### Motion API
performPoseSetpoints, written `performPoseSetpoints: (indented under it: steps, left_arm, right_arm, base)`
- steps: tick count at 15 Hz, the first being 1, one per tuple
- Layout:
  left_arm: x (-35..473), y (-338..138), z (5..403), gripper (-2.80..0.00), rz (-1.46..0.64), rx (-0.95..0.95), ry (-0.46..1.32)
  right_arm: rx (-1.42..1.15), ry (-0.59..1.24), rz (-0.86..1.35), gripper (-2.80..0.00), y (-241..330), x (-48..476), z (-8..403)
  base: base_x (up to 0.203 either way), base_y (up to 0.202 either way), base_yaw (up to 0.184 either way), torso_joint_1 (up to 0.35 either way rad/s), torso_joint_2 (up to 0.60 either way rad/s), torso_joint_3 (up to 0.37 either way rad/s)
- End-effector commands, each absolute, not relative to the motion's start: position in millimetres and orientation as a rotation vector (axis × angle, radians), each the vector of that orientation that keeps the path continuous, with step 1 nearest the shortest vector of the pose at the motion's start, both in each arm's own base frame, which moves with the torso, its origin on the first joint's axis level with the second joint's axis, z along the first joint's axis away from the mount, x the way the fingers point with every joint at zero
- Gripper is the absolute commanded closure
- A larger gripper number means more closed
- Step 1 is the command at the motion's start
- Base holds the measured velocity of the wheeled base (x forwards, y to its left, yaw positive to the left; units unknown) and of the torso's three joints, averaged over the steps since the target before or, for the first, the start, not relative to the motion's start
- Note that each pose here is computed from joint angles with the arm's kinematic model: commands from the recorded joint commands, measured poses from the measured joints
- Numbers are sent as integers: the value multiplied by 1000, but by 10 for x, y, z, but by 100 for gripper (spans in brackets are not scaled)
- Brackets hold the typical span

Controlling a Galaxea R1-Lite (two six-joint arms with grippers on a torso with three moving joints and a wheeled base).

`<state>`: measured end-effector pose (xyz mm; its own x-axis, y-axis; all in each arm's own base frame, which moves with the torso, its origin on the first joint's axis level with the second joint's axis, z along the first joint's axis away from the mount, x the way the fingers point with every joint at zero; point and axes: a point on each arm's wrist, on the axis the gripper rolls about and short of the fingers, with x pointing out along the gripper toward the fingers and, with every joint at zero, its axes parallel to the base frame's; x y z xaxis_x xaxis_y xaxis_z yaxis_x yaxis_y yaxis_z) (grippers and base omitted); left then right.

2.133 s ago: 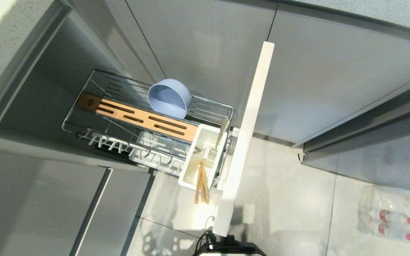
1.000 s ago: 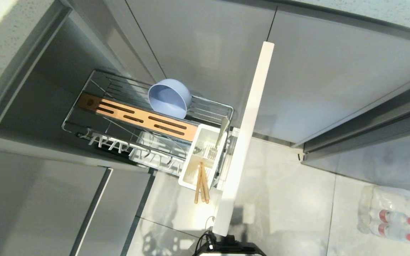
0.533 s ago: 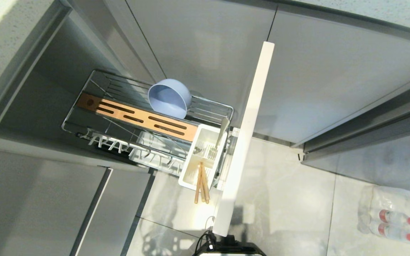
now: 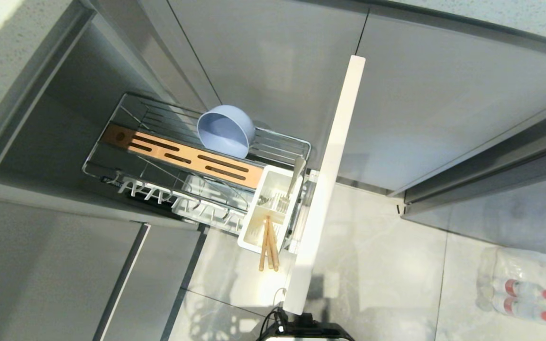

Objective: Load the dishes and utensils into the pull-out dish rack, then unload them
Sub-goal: Pick up the chopsticks and place it in the cupboard

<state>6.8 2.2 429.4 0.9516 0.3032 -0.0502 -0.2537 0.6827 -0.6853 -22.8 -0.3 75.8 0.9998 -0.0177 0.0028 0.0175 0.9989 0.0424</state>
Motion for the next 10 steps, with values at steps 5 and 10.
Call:
performPoseSetpoints:
  steps: [5,10]
  left_arm:
    - [-132,-42,4220,0,-89,-749,127]
    - [-202,-49,4131,0,-445,-646,320]
  right_arm:
    - [43,-2,-17,0,-3,-227,758]
    - [43,-3,-17,0,-3,-227,758]
  base:
    - [0,0,0,0,0,0]
    - [0,0,0,0,0,0]
